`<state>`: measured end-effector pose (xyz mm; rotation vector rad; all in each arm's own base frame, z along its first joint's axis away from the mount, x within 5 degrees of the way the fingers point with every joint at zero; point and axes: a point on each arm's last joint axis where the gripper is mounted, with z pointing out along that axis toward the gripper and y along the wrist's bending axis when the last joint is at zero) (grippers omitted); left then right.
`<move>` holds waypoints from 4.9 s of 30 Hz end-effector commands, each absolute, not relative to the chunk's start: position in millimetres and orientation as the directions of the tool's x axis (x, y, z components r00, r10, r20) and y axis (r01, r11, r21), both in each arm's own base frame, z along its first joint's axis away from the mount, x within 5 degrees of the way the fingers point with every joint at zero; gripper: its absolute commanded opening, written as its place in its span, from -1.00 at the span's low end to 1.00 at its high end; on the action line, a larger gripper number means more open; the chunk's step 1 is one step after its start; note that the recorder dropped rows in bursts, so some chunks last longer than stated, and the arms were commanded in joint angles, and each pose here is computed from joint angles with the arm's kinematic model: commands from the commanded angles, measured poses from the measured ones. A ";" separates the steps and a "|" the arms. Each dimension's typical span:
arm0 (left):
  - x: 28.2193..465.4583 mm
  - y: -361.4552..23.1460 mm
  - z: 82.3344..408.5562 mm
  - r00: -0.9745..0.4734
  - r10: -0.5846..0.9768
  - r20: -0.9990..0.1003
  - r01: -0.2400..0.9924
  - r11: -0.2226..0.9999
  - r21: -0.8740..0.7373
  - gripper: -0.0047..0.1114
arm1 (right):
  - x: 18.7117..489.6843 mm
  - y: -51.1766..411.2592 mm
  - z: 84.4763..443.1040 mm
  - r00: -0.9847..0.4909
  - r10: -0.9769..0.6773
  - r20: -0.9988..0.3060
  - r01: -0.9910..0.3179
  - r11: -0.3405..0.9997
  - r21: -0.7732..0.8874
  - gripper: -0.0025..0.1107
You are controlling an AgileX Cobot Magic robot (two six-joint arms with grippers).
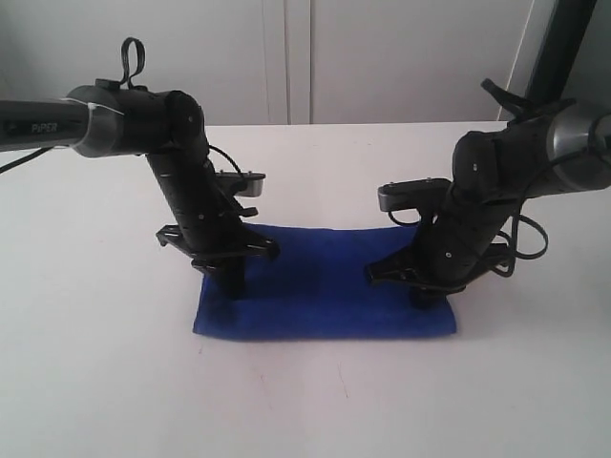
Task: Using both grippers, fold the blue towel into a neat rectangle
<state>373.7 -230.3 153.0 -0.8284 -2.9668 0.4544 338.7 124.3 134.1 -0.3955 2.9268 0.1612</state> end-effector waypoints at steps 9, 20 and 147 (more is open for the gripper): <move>363.4 -227.0 145.7 -0.853 0.520 0.052 0.492 0.833 -0.253 -0.92 | 331.7 119.2 128.4 -0.957 -0.252 -0.146 -0.263 0.962 0.068 -0.96; 366.1 -227.7 145.4 -0.857 0.515 0.023 0.495 0.834 -0.244 -0.92 | 333.3 119.8 128.7 -0.955 -0.248 -0.165 -0.262 0.963 0.070 -0.96; 170.5 -26.3 345.4 -0.806 0.143 -0.575 0.191 0.981 -0.024 -0.92 | 85.1 18.0 331.2 -0.357 0.021 -0.934 -0.175 0.981 0.089 -0.96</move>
